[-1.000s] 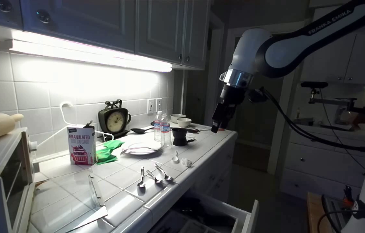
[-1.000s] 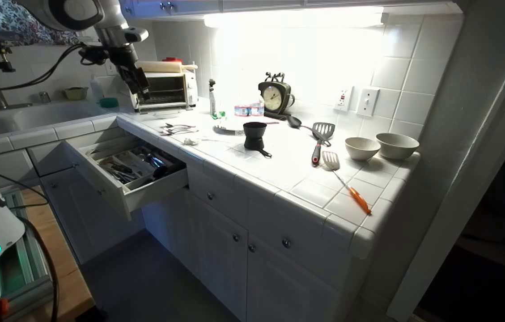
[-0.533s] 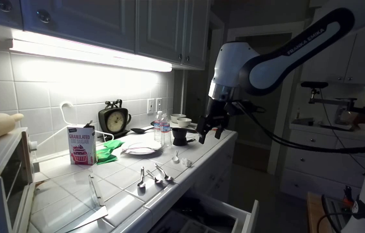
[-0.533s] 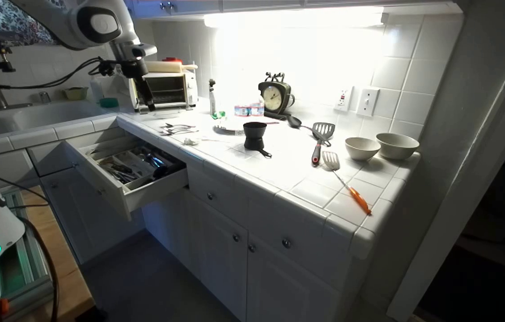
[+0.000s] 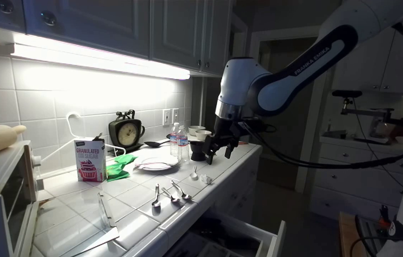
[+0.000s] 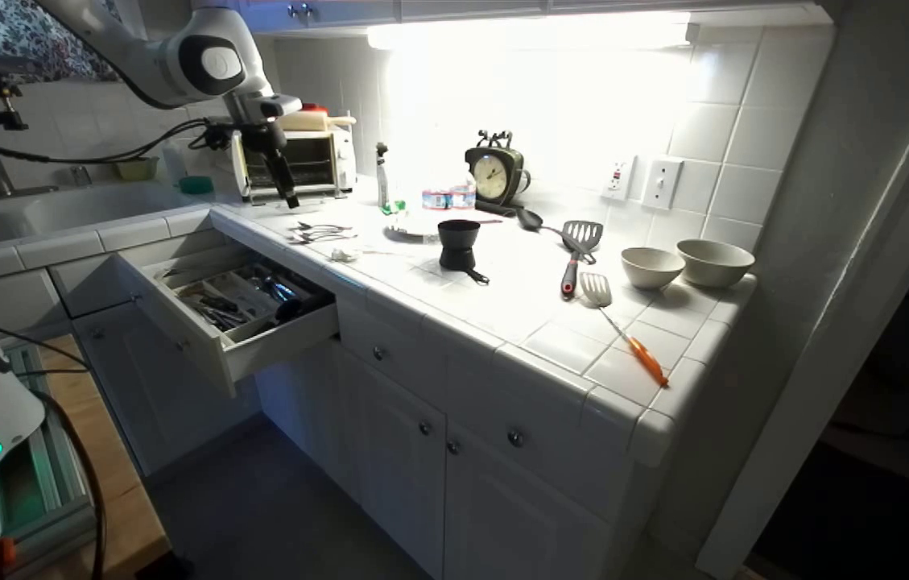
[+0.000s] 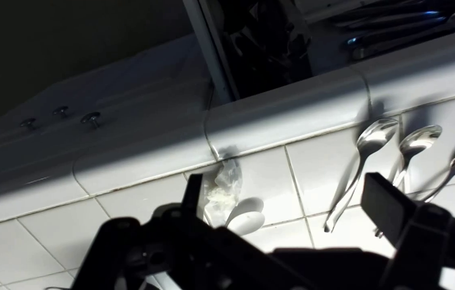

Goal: Put the first right spoon on the first left spoon

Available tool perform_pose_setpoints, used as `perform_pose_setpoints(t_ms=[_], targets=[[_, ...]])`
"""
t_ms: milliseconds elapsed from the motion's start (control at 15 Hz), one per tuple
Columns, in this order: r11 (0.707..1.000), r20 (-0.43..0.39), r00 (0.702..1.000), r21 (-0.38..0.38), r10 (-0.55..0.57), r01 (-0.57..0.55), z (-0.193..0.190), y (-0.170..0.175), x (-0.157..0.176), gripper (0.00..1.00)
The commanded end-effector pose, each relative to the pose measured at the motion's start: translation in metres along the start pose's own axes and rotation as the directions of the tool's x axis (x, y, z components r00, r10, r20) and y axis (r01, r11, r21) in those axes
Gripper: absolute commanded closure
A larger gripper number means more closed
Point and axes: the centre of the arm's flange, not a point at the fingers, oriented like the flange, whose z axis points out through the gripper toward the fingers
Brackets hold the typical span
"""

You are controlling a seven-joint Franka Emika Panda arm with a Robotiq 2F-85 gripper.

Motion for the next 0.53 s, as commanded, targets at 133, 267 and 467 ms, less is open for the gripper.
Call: perform_pose_setpoints(t_ms=[133,267,467], targets=[[0.981,0.049,0.981,-0.037,0.19,-0.188,0.012,-0.004,0.014,0.0],[0.973,0.061,0.971,-0.023,0.23,-0.229,0.02,-0.005,0.019,0.0],[0.981,0.066,0.979,0.03,0.191,-0.194,0.038,-0.015,0.028,0.0]])
